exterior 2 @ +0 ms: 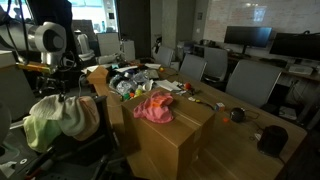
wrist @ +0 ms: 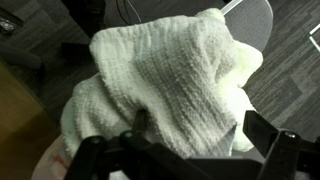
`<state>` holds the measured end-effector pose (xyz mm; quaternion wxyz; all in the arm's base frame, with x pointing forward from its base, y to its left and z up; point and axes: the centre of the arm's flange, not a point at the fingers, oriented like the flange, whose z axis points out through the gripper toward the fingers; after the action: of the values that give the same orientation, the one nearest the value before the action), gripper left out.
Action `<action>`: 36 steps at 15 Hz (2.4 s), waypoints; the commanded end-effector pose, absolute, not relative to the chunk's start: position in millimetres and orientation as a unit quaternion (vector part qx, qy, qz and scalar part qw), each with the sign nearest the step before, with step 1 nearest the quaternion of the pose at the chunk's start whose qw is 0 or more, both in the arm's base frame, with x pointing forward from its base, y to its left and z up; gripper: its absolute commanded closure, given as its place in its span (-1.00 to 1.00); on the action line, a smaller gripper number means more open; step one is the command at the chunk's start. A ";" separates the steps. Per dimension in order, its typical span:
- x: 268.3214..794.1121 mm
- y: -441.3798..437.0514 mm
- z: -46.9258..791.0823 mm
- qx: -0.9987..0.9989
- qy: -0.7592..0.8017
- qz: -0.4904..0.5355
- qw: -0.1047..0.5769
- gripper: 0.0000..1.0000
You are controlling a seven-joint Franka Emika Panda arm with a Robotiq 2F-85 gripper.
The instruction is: Move the pink shirt, the green towel and the peach shirt on the top of the box respectively
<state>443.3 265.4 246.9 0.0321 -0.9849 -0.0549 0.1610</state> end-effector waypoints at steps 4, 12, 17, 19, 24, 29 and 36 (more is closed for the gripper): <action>435.7 287.2 215.8 -0.985 -0.050 0.161 0.044 -0.87; 441.2 287.7 214.3 -0.985 -0.033 0.169 0.030 0.37; 442.0 287.4 218.2 -0.986 -0.019 0.167 0.024 1.00; 443.4 285.2 220.5 -0.986 -0.012 0.166 0.021 0.94; 447.6 267.0 239.7 -0.986 0.014 0.164 0.017 0.94; 453.8 238.1 301.9 -0.989 0.038 0.138 0.020 0.94; 472.7 183.3 406.1 -0.989 0.078 0.122 0.019 0.94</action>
<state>466.7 204.2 358.7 0.0249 -0.9894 0.0604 0.1295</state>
